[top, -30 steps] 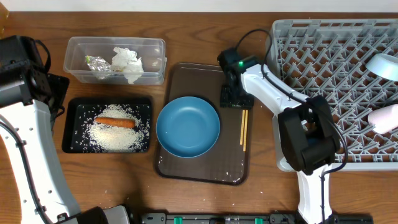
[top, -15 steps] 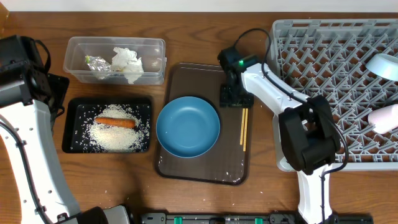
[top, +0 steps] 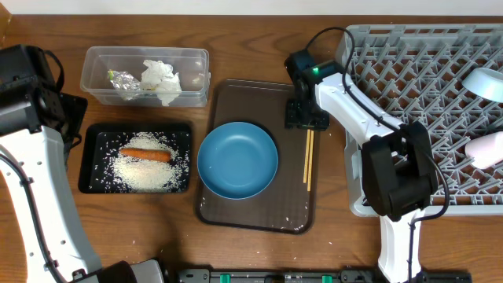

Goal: Sort waste into correct bins and load items into the dishwasher rack

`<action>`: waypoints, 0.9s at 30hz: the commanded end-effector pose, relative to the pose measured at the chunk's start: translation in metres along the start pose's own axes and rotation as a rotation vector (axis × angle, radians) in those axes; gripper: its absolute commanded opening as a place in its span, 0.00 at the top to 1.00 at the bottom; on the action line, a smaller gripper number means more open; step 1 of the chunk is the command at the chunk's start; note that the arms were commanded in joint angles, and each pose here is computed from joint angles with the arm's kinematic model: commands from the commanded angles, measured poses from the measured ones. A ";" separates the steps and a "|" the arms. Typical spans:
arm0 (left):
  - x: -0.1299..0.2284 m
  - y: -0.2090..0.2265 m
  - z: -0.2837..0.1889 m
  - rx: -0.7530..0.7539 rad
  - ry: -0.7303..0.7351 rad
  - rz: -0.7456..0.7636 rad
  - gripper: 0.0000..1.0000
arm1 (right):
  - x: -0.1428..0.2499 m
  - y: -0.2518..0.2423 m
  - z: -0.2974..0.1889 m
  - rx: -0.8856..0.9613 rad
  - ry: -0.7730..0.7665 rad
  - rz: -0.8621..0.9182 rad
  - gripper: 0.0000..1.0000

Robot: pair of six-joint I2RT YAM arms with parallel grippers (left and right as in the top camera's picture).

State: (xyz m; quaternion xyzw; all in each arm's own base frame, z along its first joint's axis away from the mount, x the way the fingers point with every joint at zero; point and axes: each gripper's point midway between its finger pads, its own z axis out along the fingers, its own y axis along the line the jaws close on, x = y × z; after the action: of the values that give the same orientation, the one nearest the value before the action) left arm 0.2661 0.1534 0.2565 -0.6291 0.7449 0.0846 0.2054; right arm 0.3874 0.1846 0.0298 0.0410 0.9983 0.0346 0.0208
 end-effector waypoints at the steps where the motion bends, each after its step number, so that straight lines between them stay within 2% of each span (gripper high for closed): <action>1: 0.000 0.003 0.002 -0.014 0.001 -0.014 0.02 | -0.002 0.000 -0.010 0.002 -0.031 -0.014 0.43; 27: 0.000 0.003 0.002 -0.014 0.001 -0.014 0.02 | 0.009 0.000 0.014 0.002 -0.023 -0.004 0.45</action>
State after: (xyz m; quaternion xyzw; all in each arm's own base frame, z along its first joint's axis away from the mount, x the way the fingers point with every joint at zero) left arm 0.2661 0.1534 0.2565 -0.6291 0.7449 0.0846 0.2054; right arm 0.3834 0.1839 0.0103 0.0403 0.9983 0.0362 0.0233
